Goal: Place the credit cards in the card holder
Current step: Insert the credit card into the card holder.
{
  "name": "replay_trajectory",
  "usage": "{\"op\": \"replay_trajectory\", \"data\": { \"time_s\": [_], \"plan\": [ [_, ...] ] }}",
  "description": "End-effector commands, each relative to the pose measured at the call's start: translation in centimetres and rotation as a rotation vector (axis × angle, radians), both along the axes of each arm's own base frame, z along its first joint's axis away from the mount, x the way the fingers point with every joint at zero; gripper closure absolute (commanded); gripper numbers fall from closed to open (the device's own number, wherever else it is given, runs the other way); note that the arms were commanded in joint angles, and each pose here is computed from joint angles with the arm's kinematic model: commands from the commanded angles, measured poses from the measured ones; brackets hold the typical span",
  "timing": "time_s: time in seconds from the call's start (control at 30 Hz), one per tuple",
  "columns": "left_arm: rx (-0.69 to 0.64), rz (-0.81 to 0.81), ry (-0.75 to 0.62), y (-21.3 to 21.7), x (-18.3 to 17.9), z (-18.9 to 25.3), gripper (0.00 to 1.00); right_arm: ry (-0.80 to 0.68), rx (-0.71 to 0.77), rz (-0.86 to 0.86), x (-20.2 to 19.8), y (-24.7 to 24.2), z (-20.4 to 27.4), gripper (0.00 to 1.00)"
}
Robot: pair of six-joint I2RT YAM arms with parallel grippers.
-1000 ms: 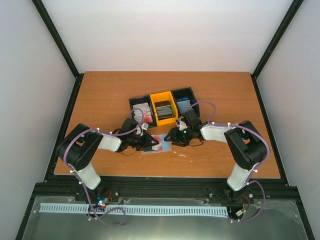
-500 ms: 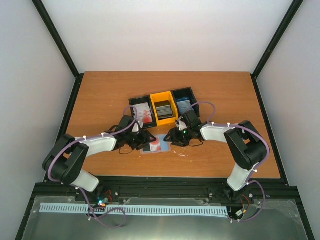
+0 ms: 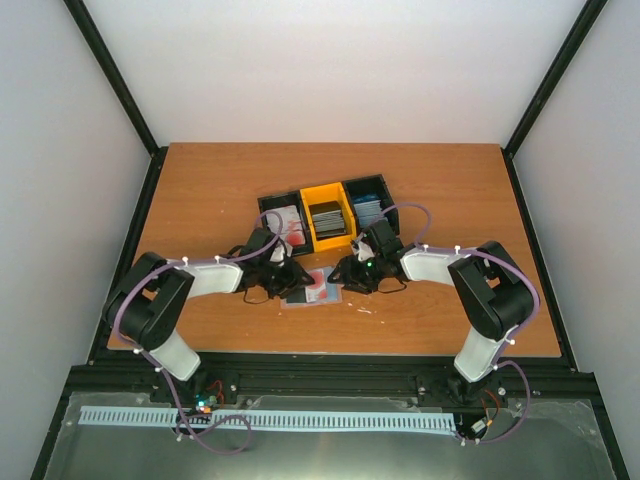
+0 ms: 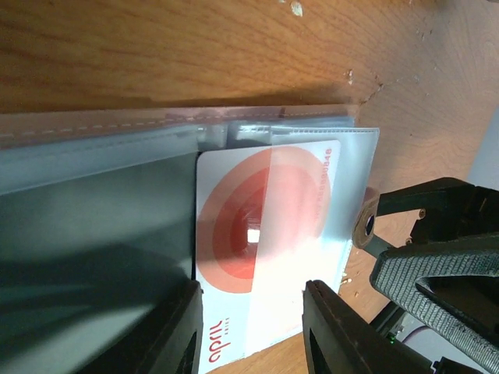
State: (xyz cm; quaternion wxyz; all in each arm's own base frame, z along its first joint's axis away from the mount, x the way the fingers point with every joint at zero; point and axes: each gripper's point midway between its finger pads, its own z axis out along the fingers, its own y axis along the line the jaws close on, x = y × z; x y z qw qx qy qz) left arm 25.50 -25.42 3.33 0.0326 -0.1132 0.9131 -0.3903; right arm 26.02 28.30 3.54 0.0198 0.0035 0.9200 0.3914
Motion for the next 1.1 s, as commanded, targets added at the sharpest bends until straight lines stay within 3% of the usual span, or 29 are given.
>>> {"op": "replay_trajectory", "data": {
  "time_s": [0.0, 0.57, 0.7, 0.83, 0.9, 1.0, 1.07],
  "plan": [
    [-0.008, -0.021, -0.001, -0.6, 0.2, 0.0, 0.62, 0.001, -0.008, 0.011, -0.6, -0.1, -0.2, 0.45],
    [-0.05, -0.061, -0.079, -1.9, 1.7, 1.3, 0.62, 0.002, -0.011, -0.001, -0.6, -0.2, -0.2, 0.45],
    [0.026, 0.021, -0.107, -0.3, 2.2, 1.9, 0.55, -0.01, -0.024, -0.008, -0.5, -0.4, 0.0, 0.45],
    [0.003, 0.047, -0.094, -0.4, 2.2, 1.9, 0.51, -0.01, -0.03, -0.008, -0.4, -0.5, -0.2, 0.45],
    [-0.017, 0.027, -0.065, -1.1, 2.0, 1.3, 0.54, -0.004, -0.034, -0.008, -0.5, -0.6, -0.5, 0.45],
    [-0.025, -0.001, -0.056, -1.9, 1.7, 1.1, 0.7, 0.001, -0.037, -0.006, -0.6, -0.6, -0.7, 0.45],
    [0.018, 0.011, -0.031, -1.5, 1.5, 0.3, 0.72, 0.002, -0.036, -0.005, -0.6, -0.6, -0.7, 0.45]
  ]
}}
